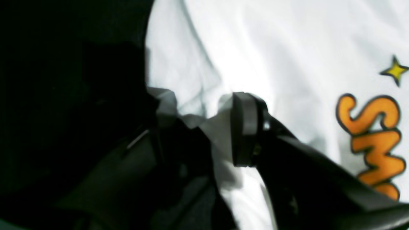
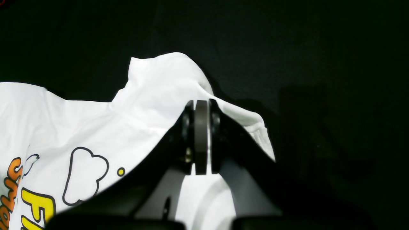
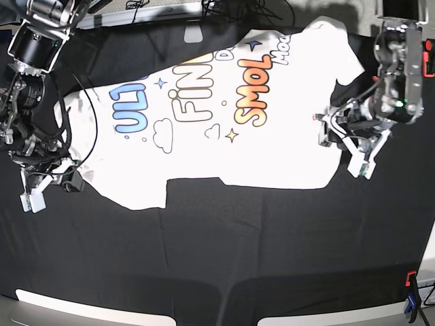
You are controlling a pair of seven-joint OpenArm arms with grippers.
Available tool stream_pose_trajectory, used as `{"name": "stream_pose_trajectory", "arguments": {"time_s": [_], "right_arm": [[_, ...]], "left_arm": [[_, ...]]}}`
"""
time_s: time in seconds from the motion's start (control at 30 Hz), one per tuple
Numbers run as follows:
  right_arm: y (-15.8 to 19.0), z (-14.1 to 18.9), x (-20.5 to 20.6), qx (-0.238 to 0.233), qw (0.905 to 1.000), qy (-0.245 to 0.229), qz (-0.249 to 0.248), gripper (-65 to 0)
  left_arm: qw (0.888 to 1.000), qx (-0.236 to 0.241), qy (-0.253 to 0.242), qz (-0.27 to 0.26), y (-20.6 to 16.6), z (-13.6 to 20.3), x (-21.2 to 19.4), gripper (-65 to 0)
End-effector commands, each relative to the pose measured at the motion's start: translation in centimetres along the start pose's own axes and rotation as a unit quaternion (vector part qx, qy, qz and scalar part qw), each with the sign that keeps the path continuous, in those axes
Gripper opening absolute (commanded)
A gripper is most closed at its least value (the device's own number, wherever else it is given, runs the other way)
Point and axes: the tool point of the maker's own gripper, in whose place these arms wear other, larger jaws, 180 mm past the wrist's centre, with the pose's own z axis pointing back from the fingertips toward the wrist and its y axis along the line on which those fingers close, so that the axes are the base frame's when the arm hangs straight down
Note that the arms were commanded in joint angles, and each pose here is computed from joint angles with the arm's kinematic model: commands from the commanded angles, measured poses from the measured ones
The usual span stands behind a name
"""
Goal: Layout the t-shirt on the table in an organized manner, then fold the t-shirt properly
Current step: 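Pull the shirt edges apart with both grippers to straighten it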
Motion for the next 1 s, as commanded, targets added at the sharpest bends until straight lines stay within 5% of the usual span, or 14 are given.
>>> {"name": "stream_pose_trajectory", "arguments": {"time_s": [0.0,0.3,0.57,0.83,0.97], "right_arm": [[-0.2,0.6,2.4,0.001,0.9994,-0.032,0.012,-64.5],[-0.2,0.6,2.4,0.001,0.9994,-0.032,0.012,-61.1],[-0.2,0.6,2.5,0.001,0.9994,-0.034,0.012,-61.1],[-0.1,0.6,2.4,0.002,0.9994,-0.034,0.011,-60.7],[0.3,0.4,2.1,0.007,0.9995,-0.027,0.013,-40.7]], "left_arm": [[0.999,0.014,-0.03,-0.003,0.6,0.4,1.8,-39.5],[0.988,0.147,-0.024,-0.031,5.5,1.1,3.6,-43.2],[0.996,0.084,-0.01,0.006,3.3,0.6,3.0,-45.2],[0.995,0.083,-0.047,0.003,3.2,0.7,4.2,-45.2],[0.996,0.083,-0.043,0.003,3.2,0.6,3.8,-45.2]]}}
